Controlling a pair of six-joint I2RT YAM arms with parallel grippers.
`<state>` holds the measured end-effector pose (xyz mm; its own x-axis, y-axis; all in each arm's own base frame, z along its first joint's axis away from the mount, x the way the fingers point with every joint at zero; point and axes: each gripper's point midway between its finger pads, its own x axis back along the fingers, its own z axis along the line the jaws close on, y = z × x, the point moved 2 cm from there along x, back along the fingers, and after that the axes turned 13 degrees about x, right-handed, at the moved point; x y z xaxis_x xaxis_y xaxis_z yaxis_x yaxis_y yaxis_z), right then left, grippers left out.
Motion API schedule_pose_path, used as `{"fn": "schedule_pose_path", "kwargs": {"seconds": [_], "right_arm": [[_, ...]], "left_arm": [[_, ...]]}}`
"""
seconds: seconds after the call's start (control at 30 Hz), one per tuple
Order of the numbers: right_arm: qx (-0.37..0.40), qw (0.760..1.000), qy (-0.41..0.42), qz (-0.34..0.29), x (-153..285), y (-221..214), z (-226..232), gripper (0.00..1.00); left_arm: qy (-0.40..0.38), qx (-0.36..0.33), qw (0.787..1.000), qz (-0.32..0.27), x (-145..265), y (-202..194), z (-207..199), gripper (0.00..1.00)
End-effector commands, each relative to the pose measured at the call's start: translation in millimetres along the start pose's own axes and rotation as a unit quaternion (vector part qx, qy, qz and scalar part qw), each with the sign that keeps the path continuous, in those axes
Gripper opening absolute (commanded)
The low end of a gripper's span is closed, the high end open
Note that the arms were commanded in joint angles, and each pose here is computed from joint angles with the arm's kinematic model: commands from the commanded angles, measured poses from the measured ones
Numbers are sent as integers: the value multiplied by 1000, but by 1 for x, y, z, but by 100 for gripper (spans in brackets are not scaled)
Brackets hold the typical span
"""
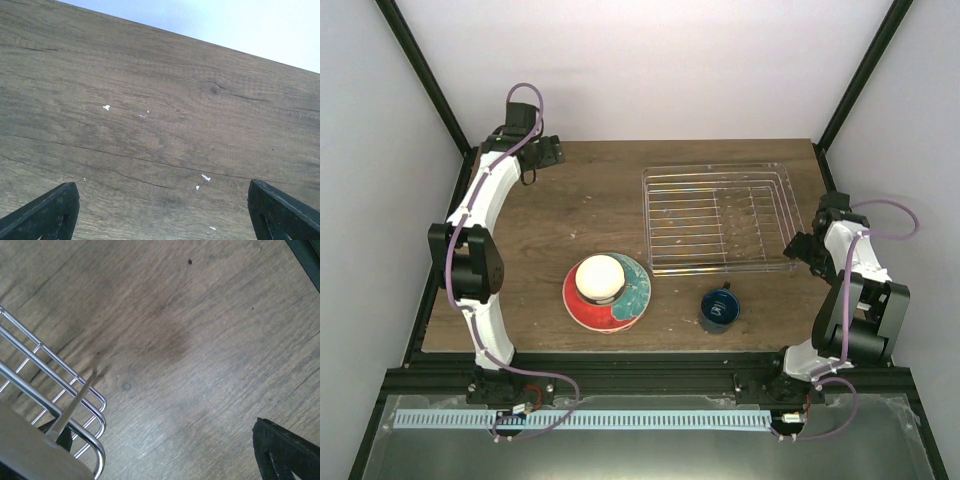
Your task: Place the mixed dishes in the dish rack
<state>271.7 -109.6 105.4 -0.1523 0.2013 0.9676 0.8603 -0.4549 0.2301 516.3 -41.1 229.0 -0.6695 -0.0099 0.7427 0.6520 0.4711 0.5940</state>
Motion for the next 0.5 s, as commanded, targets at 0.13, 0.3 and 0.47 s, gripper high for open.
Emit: {"fn": "schedule_pose_path", "kwargs": {"seconds": [0.13, 0.3, 0.47], "right_arm": [[-20, 999, -2, 32, 8, -27, -8, 100], [-23, 1000, -2, 10, 20, -19, -9, 100], [-6, 998, 27, -62, 56, 13, -4, 100]], "left_arm": [[-4, -2, 1000, 2, -7, 1, -2, 93], [-9, 1, 1000, 7, -11, -1, -4, 93], [-13, 3, 1000, 9, -13, -1, -5, 93]]}}
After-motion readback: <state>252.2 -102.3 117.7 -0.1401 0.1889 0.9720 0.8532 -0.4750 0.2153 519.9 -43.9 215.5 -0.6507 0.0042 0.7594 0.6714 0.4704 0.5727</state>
